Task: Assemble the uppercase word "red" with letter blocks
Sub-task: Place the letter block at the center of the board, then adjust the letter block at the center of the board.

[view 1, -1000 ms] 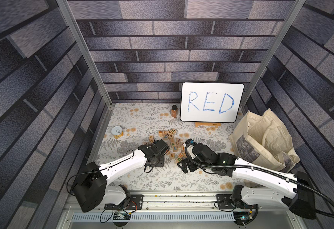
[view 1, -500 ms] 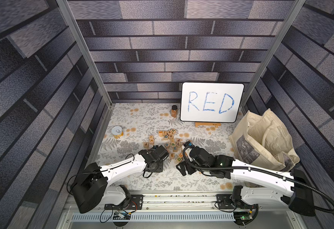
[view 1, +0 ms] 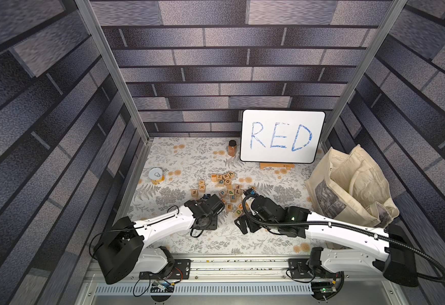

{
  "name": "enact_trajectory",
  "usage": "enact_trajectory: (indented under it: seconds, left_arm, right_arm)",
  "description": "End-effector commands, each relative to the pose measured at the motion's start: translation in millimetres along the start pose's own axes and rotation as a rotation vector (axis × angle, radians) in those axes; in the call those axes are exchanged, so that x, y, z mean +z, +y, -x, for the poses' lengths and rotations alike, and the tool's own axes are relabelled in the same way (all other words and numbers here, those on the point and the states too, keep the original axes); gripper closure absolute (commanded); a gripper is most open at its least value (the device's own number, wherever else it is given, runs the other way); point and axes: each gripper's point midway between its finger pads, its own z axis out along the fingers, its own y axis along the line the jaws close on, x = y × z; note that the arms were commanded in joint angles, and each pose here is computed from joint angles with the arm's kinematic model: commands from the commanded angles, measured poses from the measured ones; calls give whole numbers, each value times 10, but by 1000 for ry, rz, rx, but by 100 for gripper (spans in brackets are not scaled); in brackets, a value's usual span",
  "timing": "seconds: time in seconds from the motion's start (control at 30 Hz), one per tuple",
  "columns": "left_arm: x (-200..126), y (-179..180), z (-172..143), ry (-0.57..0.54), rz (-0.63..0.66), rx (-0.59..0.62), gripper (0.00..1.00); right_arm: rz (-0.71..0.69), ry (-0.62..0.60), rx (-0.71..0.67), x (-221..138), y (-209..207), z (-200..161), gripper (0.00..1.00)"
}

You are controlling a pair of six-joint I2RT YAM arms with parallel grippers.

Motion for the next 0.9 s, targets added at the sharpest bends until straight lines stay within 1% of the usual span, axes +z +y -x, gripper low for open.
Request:
enact_trajectory:
  seconds: [0.0,0.1,0.13,0.2,0.27,0.37,0.57,0.67,0.7,0.77,0.87]
  left_arm:
    - [-56,10,11,-11,-7,-6,43]
    - [-90,-16,55,-18,-17,-6,27]
    - [-100,-17,68,-20,-18,-6,23]
    - [-112,-14,79,-19,-19,-6,21]
    - [-119,-6,89,-21,-17,-8,21]
    - [-114,8,92,-19,-22,-16,27]
    - [-113,11,118,-26,-29,-16,46]
    - [-101,6,129,-25,-31,-13,51]
    - [-97,2,142,-26,-33,-12,52]
    - [-79,-2,142,-20,-31,0,53]
    - [-47,-3,138,-7,-21,33,59]
  right_arm:
    - [-9,-13,0,-12,28,48,0]
    - [-13,-16,0,-9,27,58,0]
    - [-14,-17,-3,-10,29,67,0]
    - [-17,-13,-2,1,29,60,0]
    - [-18,-12,-4,7,34,66,0]
    - [-24,-10,-5,21,24,70,0]
    - [-31,-12,-3,23,17,75,0]
    - [-34,-11,-6,29,13,77,0]
    - [-34,-12,-8,26,16,83,0]
    - [-36,-10,-11,34,15,86,0]
    - [-39,-6,-19,44,22,91,0]
